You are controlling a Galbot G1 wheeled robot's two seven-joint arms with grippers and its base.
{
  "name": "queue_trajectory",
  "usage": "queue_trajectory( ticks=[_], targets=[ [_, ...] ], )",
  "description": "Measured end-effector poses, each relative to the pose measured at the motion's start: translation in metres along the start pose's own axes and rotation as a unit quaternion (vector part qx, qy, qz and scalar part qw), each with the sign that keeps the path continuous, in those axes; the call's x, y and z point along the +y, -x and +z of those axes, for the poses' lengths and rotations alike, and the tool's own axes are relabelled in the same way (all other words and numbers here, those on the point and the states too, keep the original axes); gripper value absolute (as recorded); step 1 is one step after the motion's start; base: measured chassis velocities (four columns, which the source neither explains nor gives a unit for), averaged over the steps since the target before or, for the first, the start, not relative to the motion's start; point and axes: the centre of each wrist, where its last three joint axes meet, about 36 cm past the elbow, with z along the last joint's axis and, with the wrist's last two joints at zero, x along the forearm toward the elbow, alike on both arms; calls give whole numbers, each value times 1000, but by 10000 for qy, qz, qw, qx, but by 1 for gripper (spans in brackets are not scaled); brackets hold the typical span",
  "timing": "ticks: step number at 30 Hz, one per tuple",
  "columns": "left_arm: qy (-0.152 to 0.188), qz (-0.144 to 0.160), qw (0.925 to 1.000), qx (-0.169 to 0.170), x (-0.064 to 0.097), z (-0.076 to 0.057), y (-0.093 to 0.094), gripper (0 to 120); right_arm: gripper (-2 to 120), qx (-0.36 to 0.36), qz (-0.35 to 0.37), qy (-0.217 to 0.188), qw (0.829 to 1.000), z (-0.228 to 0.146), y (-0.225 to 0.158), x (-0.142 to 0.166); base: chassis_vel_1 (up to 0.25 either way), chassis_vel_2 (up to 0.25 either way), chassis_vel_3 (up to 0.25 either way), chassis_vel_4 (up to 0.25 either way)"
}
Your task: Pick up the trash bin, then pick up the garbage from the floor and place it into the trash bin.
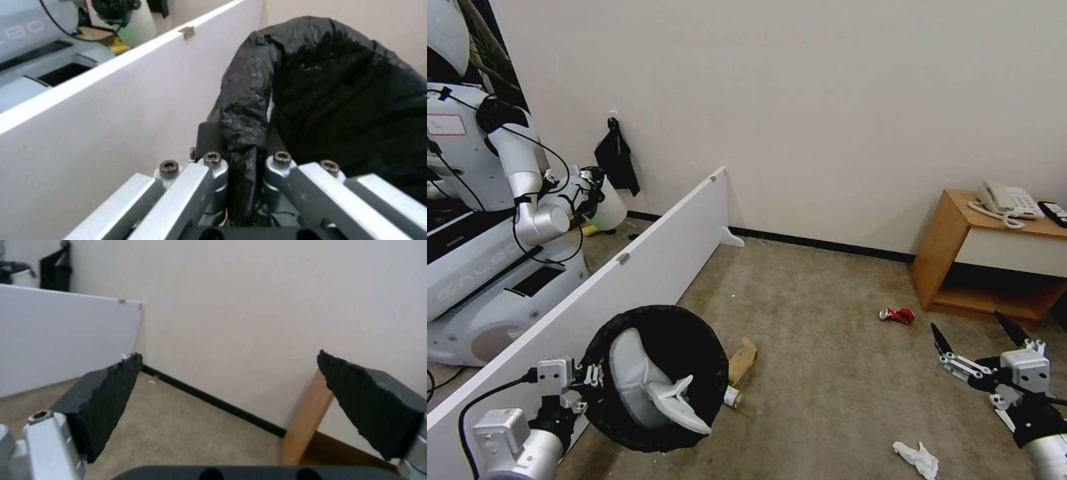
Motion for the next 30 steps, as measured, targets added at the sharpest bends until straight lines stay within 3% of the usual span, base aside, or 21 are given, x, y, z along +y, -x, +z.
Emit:
queue_trajectory(
  ticks=[6, 12, 18, 23, 30],
  targets=[
    [-119, -5, 9999, -11, -3, -1, -2, 4, 100, 122, -216, 14, 9997, 7, -3, 5, 0, 0, 0, 0],
    [-251, -196, 9995, -25, 5, -6, -3, 4, 100, 168, -468, 13, 9988, 15, -1, 9, 0, 0, 0, 0],
    [-517, -292, 9977, 328, 16, -12, -10, 4, 100, 89, -746, -68, 9972, 27, 6, 11, 0, 0, 0, 0],
    [-671, -423, 9951, 594, 27, -16, -17, 4, 100, 34, -937, 283, 9952, 38, 18, 26, 0, 0, 0, 0],
    [-793, -419, 9927, 812, 30, -22, -29, 4, 100, 132, -1190, 417, 9919, 61, 39, 38, 0, 0, 0, 0]
  ],
)
